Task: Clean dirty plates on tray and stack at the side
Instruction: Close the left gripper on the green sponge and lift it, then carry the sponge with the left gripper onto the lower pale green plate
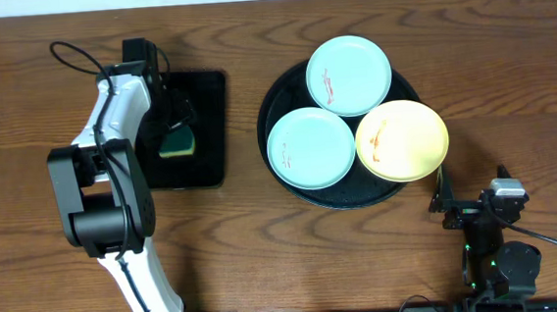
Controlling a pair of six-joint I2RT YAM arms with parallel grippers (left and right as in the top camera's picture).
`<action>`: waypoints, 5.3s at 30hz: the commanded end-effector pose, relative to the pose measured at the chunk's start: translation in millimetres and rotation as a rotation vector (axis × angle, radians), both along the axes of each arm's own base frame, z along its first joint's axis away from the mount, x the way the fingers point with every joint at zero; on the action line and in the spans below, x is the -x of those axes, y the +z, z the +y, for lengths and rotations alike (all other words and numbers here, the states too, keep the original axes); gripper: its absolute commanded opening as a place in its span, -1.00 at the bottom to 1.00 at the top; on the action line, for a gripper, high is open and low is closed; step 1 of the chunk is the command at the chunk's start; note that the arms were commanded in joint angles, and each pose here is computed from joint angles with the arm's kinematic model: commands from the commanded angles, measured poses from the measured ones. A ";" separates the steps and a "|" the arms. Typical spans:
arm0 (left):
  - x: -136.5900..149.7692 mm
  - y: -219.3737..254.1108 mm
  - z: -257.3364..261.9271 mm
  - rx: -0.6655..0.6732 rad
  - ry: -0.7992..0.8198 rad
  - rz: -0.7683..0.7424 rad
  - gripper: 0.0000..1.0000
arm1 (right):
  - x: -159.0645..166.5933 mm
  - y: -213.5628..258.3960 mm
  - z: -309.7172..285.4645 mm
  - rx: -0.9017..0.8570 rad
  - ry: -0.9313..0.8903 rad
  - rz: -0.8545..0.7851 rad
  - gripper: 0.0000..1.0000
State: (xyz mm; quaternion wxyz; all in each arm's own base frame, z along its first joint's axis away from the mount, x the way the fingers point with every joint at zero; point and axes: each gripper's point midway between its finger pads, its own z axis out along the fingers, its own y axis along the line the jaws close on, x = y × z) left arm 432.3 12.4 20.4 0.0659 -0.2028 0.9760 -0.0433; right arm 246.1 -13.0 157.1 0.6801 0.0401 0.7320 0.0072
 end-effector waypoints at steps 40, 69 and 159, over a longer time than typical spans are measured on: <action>-2.1 48.2 11.9 -0.096 -0.016 -0.100 -0.85 | 0.5 -0.1 -3.5 0.009 -0.014 -0.001 0.99; -3.9 56.6 3.0 -0.041 -0.023 -0.166 -0.85 | 0.5 -0.1 -3.6 0.009 -0.015 -0.001 0.99; 91.5 125.8 -239.8 0.358 -0.400 -0.304 -0.85 | 0.5 -0.2 -3.5 0.009 -0.014 0.000 0.99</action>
